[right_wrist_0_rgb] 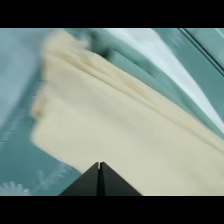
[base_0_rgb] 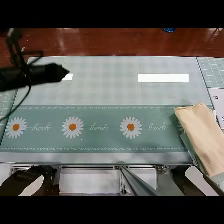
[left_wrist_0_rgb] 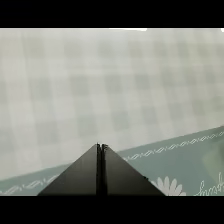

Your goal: Fold the shirts.

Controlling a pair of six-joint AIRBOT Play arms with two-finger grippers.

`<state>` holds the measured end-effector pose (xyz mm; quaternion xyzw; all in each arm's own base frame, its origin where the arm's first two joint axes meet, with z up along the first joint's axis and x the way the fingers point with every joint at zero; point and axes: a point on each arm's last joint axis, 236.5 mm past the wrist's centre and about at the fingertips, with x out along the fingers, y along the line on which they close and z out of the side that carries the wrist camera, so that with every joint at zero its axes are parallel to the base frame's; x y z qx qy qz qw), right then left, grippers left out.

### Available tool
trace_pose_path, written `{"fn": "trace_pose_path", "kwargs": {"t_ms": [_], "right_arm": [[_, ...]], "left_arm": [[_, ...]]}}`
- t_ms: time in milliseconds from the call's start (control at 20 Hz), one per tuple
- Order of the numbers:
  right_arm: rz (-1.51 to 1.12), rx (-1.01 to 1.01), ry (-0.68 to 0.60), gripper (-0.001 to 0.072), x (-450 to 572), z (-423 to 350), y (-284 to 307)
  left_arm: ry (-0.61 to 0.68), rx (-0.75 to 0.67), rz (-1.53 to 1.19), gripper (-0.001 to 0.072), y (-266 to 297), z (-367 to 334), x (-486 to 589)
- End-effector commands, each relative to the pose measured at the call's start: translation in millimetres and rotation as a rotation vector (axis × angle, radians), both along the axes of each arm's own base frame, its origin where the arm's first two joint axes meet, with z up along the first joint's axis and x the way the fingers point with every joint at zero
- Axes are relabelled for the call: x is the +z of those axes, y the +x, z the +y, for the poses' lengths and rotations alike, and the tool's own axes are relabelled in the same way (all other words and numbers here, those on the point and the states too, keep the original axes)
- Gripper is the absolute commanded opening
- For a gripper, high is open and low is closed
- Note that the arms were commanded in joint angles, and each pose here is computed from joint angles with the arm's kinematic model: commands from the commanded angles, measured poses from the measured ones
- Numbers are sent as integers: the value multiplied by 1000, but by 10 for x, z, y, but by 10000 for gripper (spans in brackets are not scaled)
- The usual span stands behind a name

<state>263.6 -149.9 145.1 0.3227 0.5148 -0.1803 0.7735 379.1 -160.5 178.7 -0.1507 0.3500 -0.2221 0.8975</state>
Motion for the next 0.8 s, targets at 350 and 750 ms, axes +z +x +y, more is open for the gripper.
{"fn": "trace_pose_path", "kwargs": {"t_ms": [350, 750], "right_arm": [[103, 685, -240, 26, -721, 1885, 1553], [168, 685, -234, 26, -984, 1861, 1566]], "left_arm": [[313, 28, 326, 19, 451, 224, -754], [313, 40, 370, 19, 498, 290, -919]]}}
